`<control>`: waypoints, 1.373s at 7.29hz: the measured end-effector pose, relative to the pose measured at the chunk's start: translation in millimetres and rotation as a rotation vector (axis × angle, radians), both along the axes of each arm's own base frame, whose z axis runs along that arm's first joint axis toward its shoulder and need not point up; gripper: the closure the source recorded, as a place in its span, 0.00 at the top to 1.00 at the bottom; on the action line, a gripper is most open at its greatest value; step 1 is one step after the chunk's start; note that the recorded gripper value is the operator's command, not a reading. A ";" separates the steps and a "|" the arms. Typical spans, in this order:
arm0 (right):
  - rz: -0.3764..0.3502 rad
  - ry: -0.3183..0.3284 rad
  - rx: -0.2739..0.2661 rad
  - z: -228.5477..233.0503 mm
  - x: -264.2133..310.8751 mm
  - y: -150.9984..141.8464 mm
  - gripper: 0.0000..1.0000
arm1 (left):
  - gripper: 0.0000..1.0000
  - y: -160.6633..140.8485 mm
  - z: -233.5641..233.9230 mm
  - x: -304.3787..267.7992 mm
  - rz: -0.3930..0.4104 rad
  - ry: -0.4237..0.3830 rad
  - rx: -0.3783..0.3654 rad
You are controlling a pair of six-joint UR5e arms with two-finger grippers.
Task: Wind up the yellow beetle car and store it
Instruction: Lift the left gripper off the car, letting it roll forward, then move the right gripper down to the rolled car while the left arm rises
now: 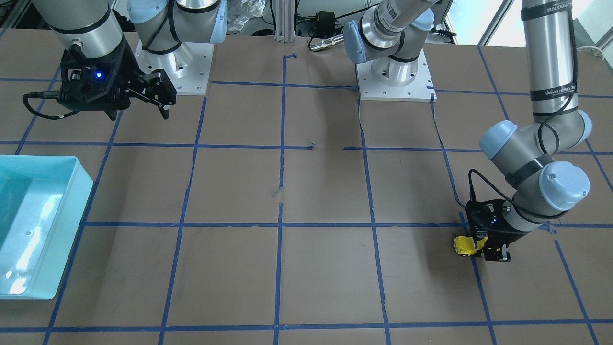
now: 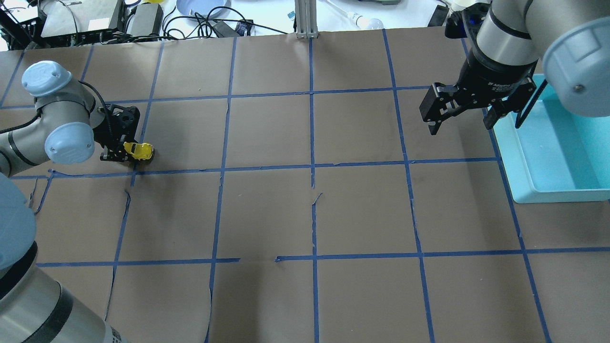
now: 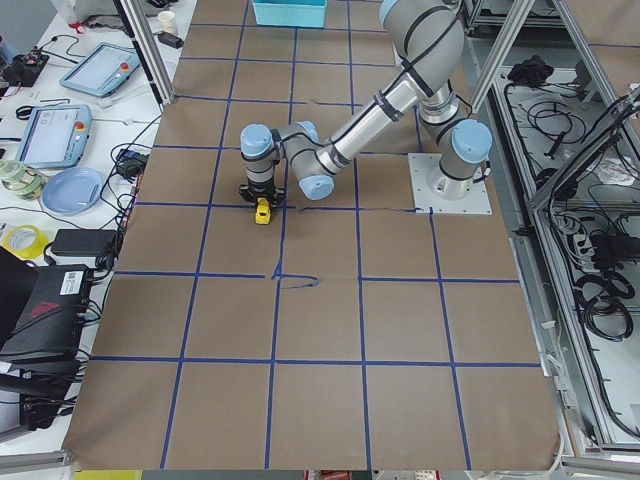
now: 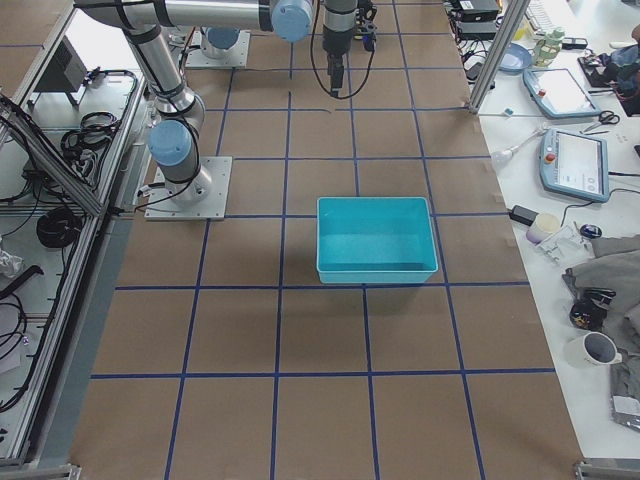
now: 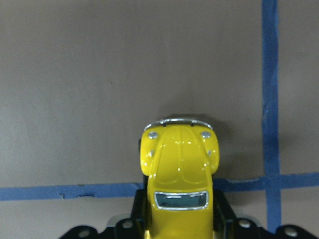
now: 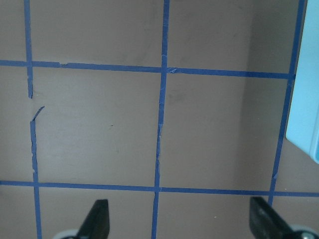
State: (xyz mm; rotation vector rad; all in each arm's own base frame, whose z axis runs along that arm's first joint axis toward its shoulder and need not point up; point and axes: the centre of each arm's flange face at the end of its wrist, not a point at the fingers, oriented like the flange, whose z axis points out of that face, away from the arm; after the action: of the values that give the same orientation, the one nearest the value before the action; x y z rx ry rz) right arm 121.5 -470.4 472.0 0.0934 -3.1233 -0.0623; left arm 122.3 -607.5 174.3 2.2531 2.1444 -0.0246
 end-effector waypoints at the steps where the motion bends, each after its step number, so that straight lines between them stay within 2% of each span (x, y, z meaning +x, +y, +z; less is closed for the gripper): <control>1: 0.000 0.000 -0.001 0.2 0.0 -0.1 1.00 | 0.73 1.0 0.1 6.0 0.009 0.001 0.000; 8: 0.000 0.000 -0.001 0.2 -0.1 -0.1 1.00 | 0.74 0.2 9.2 11.2 0.021 0.004 -0.010; 10: 0.000 0.000 -0.001 0.5 0.0 -0.1 1.00 | 0.74 -3.0 25.4 -11.3 0.051 0.047 -0.037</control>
State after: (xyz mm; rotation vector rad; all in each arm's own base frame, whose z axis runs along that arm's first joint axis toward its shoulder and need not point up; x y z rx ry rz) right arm 121.5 -470.5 472.5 0.0934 -3.1232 -0.0606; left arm 111.1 -610.5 199.7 2.1990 2.2038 -0.1161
